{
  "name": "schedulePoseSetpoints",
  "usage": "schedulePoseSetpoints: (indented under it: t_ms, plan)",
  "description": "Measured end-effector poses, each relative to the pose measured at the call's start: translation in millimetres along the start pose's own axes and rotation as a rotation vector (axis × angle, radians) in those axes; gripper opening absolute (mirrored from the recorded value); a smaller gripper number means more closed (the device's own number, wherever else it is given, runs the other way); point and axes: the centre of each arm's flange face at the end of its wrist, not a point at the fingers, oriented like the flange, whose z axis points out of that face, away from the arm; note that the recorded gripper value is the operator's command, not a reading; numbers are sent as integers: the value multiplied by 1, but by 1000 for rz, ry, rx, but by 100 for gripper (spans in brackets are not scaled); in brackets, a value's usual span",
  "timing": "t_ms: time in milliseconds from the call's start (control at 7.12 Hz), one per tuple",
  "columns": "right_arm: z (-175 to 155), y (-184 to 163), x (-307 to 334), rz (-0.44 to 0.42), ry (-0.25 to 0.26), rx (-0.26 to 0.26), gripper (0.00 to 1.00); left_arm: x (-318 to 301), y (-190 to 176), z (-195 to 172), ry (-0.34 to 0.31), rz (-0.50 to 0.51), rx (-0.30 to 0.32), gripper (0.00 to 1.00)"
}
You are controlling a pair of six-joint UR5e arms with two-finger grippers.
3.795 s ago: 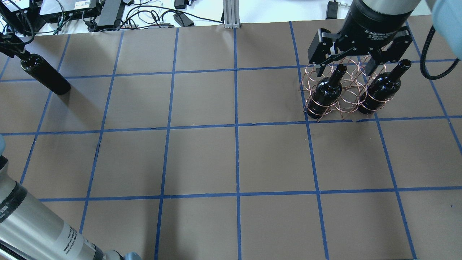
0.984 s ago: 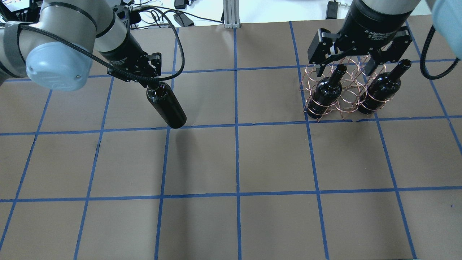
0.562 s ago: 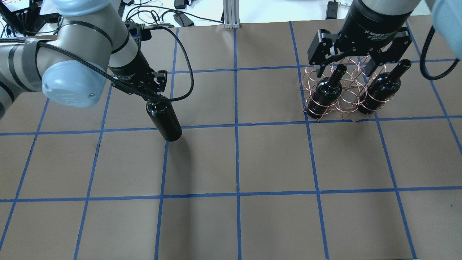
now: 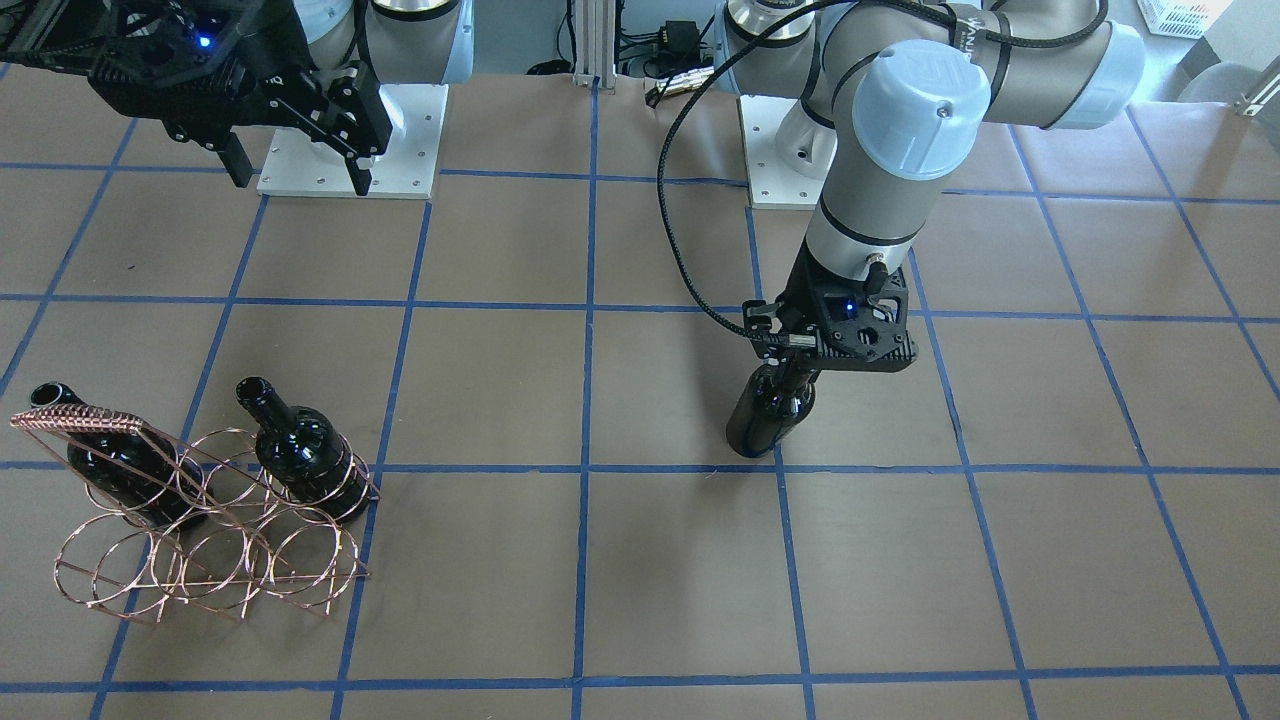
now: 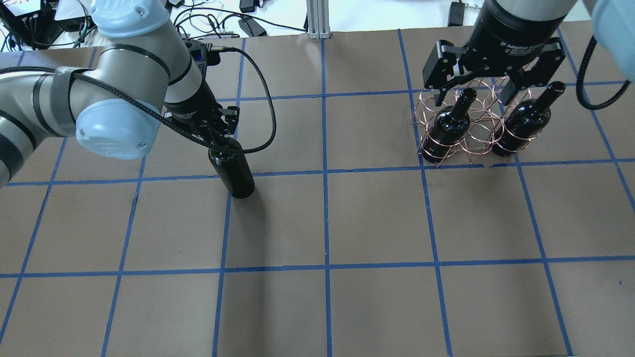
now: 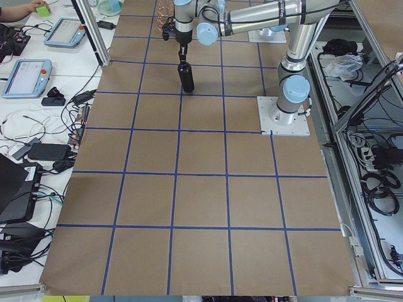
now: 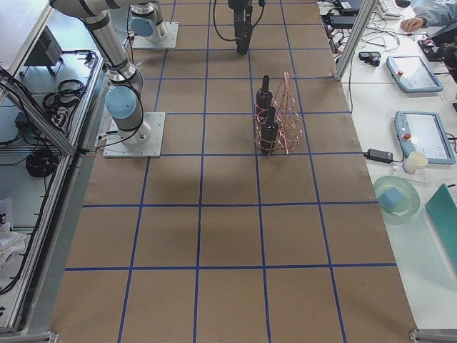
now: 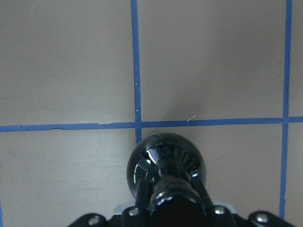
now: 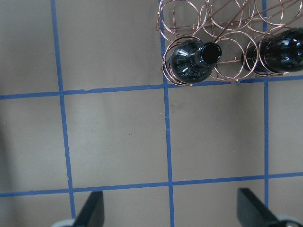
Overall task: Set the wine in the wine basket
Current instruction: 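Set the bottle upright on the table and open the left gripper, then retract the left arm while the right arm reaches over the bottle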
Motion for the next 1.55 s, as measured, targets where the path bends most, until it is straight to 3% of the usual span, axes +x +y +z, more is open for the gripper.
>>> schedulePoseSetpoints:
  t_ms: [141,281,562,703,1124,1405,1546]
  plan:
    - [0,0,0,0,0,0,100,0,0,2,1,0,-3,2]
    - [0,0,0,0,0,0,100,0,-1,4,1,0,-6,14]
    - [0,0,0,0,0,0,100,0,-1,7,4,-5,-12,90]
    - [0,0,0,0,0,0,100,0,-2,7,7,-8,-14,100]
    - [0,-2,0,5,-2,9,100,0,0,1,7,-8,-10,100]
    - [1,-8,0,15,-7,27,100,-4,-3,-34,1,-17,12,100]
    - [-1,-16,-1,16,-13,73,100,-9,-6,-64,-2,-25,6,100]
